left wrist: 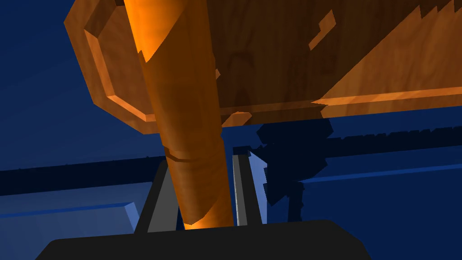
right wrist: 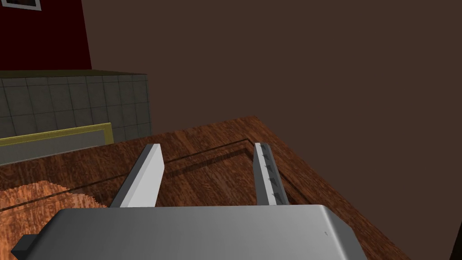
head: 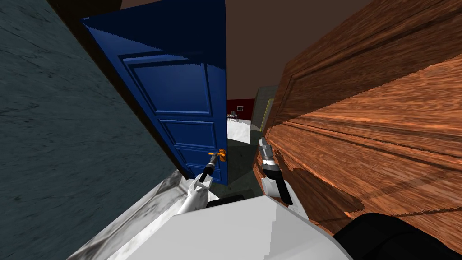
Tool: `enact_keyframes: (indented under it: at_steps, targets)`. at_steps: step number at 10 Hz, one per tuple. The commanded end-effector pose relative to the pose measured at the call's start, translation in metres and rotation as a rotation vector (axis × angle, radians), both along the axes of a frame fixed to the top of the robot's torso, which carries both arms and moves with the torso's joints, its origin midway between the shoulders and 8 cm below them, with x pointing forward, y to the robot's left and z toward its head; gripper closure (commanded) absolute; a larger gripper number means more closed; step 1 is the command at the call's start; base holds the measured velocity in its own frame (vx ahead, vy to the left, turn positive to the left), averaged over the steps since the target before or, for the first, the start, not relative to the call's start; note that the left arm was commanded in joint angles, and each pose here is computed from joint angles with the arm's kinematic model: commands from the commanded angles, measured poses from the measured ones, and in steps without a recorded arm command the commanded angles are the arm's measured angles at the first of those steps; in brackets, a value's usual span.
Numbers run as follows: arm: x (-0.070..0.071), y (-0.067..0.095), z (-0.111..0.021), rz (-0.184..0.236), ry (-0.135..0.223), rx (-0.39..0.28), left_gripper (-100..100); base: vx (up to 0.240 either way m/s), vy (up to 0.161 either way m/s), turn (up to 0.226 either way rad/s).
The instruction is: Push the door open
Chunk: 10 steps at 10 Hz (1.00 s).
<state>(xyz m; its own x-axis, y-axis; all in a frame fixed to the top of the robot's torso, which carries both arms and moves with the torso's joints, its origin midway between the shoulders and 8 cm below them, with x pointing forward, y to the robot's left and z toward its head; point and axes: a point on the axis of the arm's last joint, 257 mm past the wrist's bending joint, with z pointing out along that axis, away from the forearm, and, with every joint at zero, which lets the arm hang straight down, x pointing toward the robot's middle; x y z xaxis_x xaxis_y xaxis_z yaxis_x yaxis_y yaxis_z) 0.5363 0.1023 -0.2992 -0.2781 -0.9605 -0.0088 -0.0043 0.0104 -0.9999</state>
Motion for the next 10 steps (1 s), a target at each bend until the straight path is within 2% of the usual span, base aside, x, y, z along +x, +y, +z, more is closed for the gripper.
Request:
enact_keyframes:
  at_steps: [1,6,10]
  targets:
    - [0.006,0.017,0.006,0.029,-0.013,0.006,100,0.080,-0.088,0.049]
    - [0.014,0.038,0.006,0.078,-0.012,0.004,100,0.094,-0.102,0.055]
    - [0.021,0.059,0.006,0.130,-0.009,-0.005,100,0.126,-0.140,0.085]
